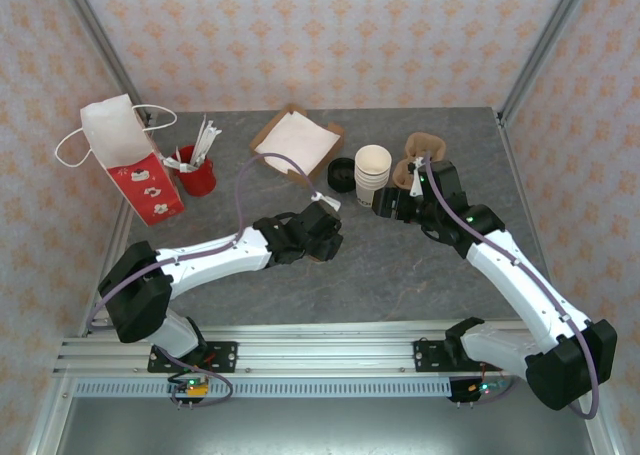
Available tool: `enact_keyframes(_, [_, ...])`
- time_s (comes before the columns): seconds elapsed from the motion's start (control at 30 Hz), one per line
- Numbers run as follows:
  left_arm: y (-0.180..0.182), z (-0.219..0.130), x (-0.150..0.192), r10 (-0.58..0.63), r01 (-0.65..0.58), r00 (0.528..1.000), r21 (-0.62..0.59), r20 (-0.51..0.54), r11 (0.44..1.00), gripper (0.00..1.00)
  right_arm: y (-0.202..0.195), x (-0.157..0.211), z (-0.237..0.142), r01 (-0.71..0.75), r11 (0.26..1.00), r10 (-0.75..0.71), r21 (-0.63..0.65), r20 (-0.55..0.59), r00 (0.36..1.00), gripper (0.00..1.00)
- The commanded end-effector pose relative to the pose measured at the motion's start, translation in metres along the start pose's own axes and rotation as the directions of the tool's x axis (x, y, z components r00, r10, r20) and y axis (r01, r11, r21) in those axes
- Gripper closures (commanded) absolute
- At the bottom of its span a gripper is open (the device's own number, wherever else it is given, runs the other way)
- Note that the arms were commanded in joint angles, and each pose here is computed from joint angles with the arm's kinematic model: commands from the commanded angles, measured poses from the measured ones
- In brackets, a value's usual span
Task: Pack the takeout coffee
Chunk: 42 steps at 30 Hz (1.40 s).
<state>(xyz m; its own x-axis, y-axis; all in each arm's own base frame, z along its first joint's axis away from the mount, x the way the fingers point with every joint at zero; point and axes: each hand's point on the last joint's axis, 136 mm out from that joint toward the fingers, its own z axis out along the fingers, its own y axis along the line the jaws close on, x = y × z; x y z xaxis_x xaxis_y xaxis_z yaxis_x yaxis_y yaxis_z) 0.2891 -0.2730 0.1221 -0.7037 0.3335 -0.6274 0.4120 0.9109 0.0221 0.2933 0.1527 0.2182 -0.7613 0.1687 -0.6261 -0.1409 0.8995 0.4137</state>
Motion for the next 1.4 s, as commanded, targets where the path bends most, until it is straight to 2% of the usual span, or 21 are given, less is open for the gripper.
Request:
enact_keyframes(0.0, [0.004, 0.000, -0.012, 0.000, 0.002, 0.999, -0.036, 0.046, 0.999, 0.32, -0.002, 0.000, 0.001, -0.019, 1.000, 0.019, -0.003, 0.010, 1.000, 0.16])
enact_keyframes(0.9, [0.016, 0.000, 0.006, -0.026, 0.026, 1.000, -0.057, 0.005, 0.998, 0.31, -0.001, 0.001, 0.003, -0.020, 1.000, 0.020, -0.008, 0.001, 1.000, 0.16])
enact_keyframes(1.37, [0.029, 0.006, 0.025, -0.034, 0.027, 0.997, -0.103, -0.065, 0.994, 0.31, 0.000, 0.001, 0.004, -0.022, 1.000, 0.021, -0.013, -0.007, 1.000, 0.16])
